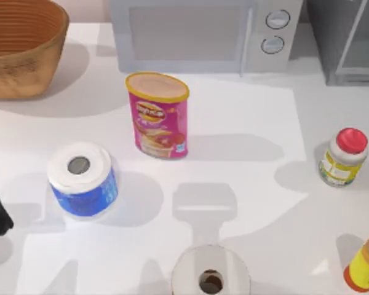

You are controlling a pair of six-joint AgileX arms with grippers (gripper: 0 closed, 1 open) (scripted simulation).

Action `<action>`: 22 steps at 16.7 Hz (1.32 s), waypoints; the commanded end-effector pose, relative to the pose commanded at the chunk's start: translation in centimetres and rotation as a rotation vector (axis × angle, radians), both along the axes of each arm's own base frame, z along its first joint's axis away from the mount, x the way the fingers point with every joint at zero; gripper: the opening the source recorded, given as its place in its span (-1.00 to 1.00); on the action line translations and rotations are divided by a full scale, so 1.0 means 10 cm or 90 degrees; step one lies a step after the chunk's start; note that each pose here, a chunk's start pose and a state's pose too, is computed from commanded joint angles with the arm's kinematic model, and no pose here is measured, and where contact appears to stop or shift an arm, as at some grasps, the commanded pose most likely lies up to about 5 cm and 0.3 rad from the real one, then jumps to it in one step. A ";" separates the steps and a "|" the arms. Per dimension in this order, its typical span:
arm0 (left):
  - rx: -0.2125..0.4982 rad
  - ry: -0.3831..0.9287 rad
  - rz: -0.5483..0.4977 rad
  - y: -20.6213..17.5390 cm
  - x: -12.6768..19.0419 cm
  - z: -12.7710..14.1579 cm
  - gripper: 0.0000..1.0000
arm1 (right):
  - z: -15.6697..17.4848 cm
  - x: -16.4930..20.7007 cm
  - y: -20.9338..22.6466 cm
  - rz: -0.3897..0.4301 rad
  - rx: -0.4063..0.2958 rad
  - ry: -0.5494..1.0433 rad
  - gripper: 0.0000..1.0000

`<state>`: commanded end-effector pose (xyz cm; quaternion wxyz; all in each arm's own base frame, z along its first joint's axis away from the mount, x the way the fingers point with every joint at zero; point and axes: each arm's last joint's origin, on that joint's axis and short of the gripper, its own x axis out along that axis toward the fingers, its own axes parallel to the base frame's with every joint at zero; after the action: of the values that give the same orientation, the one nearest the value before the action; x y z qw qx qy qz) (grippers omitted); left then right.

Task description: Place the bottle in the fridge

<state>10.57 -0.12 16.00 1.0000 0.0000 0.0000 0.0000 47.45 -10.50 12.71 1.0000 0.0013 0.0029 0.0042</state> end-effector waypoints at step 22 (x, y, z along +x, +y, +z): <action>0.000 0.000 0.000 0.00 0.00 0.00 1.00 | 0.02 0.30 0.02 0.001 0.000 0.001 0.96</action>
<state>10.57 -0.12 16.00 1.0000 0.0000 0.0000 0.0000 50.44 -10.26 12.89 1.0000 0.0016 0.0041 0.0047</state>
